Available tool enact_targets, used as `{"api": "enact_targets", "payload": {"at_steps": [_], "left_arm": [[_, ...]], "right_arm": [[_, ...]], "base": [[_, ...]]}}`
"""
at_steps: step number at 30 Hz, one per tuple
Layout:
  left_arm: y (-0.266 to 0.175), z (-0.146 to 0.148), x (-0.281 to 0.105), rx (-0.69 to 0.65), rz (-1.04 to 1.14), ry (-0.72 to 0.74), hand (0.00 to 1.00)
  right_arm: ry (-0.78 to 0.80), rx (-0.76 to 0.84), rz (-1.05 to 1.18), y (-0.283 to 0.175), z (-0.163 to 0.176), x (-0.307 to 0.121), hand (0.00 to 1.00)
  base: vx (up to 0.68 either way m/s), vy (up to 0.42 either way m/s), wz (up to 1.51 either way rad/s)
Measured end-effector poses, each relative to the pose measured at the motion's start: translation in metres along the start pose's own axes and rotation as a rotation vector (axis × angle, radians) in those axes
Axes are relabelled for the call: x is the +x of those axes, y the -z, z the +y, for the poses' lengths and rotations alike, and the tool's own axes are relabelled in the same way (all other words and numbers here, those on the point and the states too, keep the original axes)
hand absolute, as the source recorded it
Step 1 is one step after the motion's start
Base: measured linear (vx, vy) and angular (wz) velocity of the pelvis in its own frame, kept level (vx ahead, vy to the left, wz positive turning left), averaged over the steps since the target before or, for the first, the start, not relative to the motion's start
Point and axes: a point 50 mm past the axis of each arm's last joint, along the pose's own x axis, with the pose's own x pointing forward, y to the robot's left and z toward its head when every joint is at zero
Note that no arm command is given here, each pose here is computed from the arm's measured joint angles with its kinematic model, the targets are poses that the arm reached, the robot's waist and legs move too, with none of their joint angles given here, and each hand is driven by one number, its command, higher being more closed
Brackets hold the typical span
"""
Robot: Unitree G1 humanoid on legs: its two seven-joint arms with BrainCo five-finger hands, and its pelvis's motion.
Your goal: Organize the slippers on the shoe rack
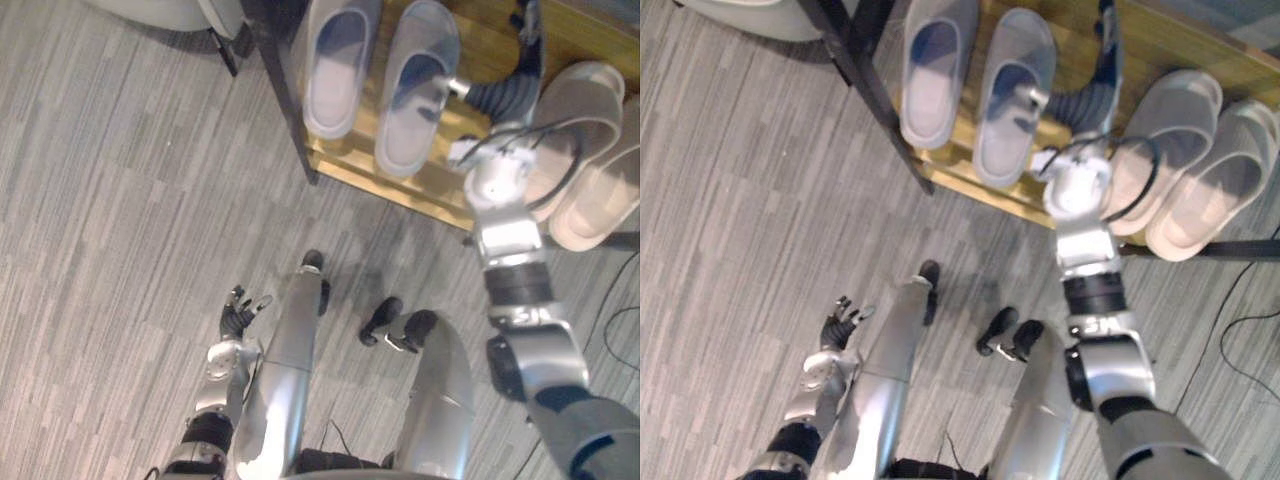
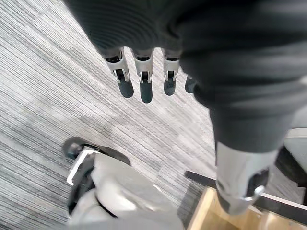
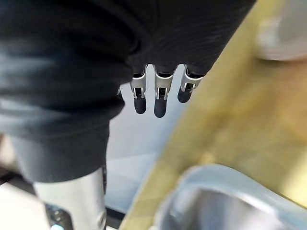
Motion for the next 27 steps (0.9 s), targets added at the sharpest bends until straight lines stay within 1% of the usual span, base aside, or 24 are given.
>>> {"api": "enact_targets", "payload": {"at_steps": [4,10,12,13,18,23,27], "left_arm": [[0.001,0.002,-0.002,-0.023,0.002,-0.028,0.0],[0.001,0.003,-0.003,-0.043,0.003,-0.044,0.0],[0.001,0.003,-0.003,-0.045,0.002,-0.047,0.0],[0.001,0.003,-0.003,-0.045,0.002,-0.047,0.0],[0.001,0.003,-0.003,-0.044,0.004,-0.065,0.0],[0.0,0.002,-0.002,-0.04,0.006,-0.068,0.0],[0.0,0.002,-0.002,-0.041,0.003,-0.087,0.0]], "right_arm": [[0.016,0.126,0.109,0.015,0.005,-0.012,0.0],[0.008,0.275,0.187,0.023,0.015,-0.024,0.0],[-0.002,0.354,0.228,0.025,0.023,-0.03,0.0],[-0.004,0.362,0.231,0.025,0.024,-0.031,0.0],[-0.045,0.527,0.299,0.025,0.041,-0.041,0.0],[-0.11,0.611,0.32,0.019,0.059,-0.048,0.0],[-0.109,0.634,0.314,0.017,0.061,-0.047,0.0]], "base": [[0.0,0.0,0.0],[0.0,0.0,0.0],[0.0,0.0,0.0],[0.0,0.0,0.0],[0.0,0.0,0.0],[0.0,0.0,0.0],[0.0,0.0,0.0]]}}
